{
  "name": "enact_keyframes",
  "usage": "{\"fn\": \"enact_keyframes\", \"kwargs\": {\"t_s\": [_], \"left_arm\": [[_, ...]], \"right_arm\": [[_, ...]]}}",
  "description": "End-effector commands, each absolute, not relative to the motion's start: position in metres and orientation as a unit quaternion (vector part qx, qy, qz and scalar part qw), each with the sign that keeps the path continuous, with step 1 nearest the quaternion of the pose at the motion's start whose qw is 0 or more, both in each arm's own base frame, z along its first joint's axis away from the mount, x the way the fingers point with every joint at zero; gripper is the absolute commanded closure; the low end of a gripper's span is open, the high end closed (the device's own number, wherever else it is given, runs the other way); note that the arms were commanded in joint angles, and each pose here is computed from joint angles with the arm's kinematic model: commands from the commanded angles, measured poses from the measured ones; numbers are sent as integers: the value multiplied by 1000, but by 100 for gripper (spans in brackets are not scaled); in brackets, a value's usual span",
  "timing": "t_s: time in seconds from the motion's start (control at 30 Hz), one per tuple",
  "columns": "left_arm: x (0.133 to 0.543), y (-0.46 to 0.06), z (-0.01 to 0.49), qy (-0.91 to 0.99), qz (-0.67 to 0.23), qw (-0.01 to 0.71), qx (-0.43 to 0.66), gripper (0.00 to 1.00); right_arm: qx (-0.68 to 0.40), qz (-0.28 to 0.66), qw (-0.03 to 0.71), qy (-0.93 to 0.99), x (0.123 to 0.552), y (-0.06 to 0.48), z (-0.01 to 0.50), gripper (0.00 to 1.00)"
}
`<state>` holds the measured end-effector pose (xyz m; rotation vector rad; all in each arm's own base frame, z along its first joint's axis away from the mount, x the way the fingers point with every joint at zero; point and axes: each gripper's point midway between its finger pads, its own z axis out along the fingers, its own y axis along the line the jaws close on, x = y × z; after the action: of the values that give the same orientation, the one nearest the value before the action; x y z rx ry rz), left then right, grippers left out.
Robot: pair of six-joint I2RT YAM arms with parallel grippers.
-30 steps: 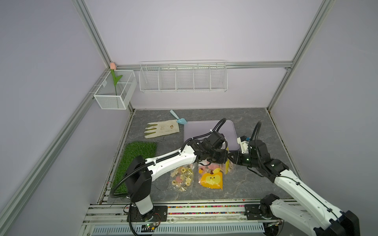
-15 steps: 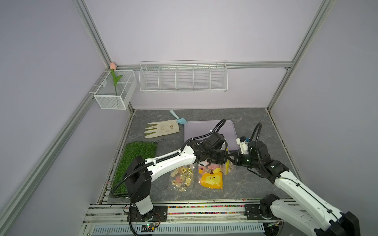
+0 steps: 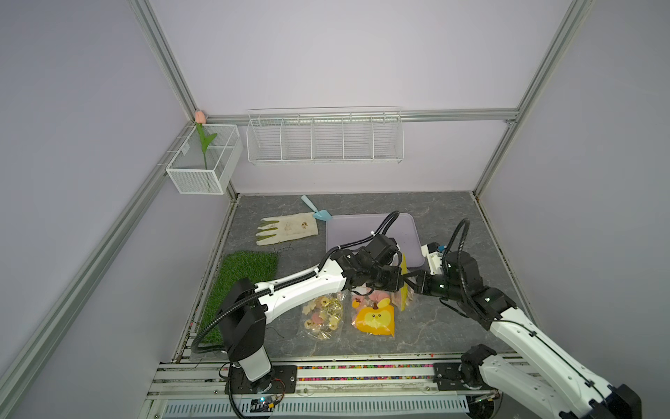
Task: Pour cookies out of the ziploc bag
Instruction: Open the ziploc bag at the center of the board.
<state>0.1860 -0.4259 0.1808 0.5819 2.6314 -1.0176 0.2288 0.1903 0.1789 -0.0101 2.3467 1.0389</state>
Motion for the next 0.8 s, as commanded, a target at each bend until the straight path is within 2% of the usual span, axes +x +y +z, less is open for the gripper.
{"fn": "enact_keyframes", "kwargs": {"t_s": [0.0, 0.17, 0.33, 0.47, 0.77], "left_arm": [[185, -427, 177, 906, -348, 131, 203, 80], [182, -429, 171, 907, -349, 119, 203, 79], [184, -428, 166, 910, -343, 119, 199, 84], [184, -428, 160, 915, -334, 112, 197, 100], [189, -422, 152, 926, -307, 113, 188, 100]], "right_arm": [[-3, 389, 282, 877, 224, 189, 178, 94], [-1, 390, 282, 877, 224, 189, 179, 94], [-2, 393, 281, 876, 224, 191, 180, 94], [-1, 393, 278, 877, 224, 191, 178, 93], [4, 362, 278, 890, 223, 181, 171, 94]]}}
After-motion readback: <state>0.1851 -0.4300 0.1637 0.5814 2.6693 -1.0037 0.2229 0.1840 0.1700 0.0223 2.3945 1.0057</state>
